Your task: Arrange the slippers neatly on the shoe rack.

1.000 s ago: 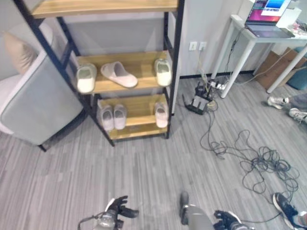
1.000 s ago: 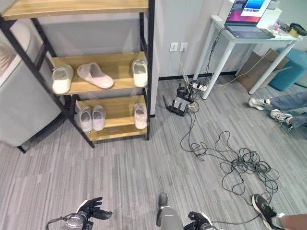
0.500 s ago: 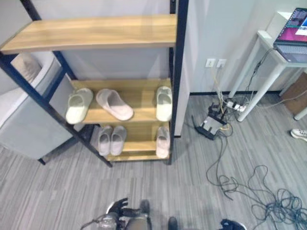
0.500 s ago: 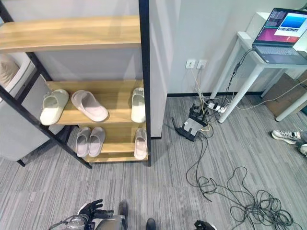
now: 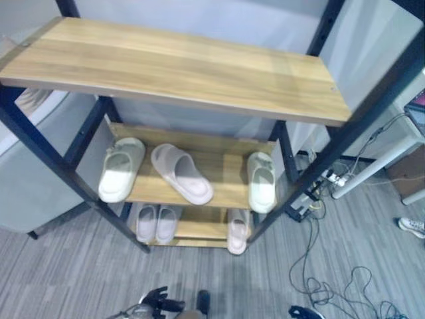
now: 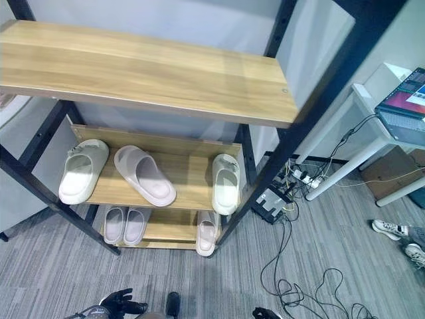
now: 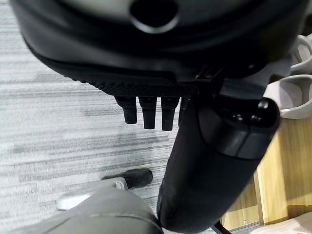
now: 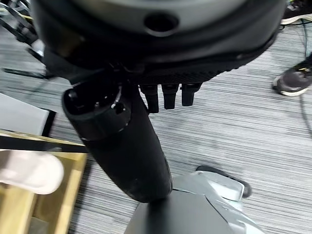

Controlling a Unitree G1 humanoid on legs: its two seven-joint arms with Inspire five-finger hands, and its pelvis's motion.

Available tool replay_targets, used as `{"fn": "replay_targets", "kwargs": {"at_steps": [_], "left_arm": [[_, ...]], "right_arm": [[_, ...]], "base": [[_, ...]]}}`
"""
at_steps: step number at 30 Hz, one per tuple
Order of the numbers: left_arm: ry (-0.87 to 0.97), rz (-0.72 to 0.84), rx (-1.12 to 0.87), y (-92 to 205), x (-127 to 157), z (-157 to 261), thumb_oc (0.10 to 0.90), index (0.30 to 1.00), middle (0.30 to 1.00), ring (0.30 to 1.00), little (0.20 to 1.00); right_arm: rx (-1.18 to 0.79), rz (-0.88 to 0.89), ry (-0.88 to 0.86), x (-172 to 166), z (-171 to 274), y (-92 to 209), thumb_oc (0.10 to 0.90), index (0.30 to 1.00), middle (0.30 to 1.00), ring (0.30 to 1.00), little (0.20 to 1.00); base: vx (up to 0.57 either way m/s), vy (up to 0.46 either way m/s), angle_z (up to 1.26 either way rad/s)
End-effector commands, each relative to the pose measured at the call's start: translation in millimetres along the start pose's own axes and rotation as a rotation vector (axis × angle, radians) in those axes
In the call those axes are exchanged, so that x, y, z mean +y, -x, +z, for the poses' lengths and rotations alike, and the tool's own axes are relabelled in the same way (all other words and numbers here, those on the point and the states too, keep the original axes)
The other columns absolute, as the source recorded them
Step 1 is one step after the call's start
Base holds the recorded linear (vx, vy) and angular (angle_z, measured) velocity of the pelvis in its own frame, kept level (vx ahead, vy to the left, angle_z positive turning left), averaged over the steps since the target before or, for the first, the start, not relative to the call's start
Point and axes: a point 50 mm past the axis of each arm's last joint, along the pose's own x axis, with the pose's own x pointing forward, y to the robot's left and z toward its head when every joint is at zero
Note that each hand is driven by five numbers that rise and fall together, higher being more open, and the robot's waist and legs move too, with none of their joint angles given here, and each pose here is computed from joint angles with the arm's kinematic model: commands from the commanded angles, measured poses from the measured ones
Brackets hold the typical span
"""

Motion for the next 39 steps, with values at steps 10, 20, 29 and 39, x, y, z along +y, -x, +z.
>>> {"fn": "replay_targets", "kwargs": {"at_steps": [10,20,29,39], "left_arm": [[0.16,-0.028,-0.181,3,-21,25,0.8,0.9,0.9,0.9,0.9],[0.027,-0.223,-0.914,81,-21,151,0.8,0.9,0.9,0.9,0.9],[0.154,-0.216,-1.131,131,6,160,0.8,0.9,0.9,0.9,0.9],[0.173,-0.136,-1.366,177,23,186,0.8,0.9,0.9,0.9,0.9]], "right_arm": [[0.076,-0.004,0.098,0,-31,6,0.8,0.9,0.9,0.9,0.9],[0.138,-0.052,0.022,-16,-51,12,0.8,0.9,0.9,0.9,0.9],[0.188,-0.055,-0.03,-17,-70,18,0.8,0.9,0.9,0.9,0.9],[0.215,-0.059,-0.05,-19,-80,22,0.8,0.9,0.9,0.9,0.9]], "base": [[0.1,-0.045,0.11],[0.01,-0.08,0.15],[0.02,-0.044,0.05],[0.05,-0.038,-0.01]]}}
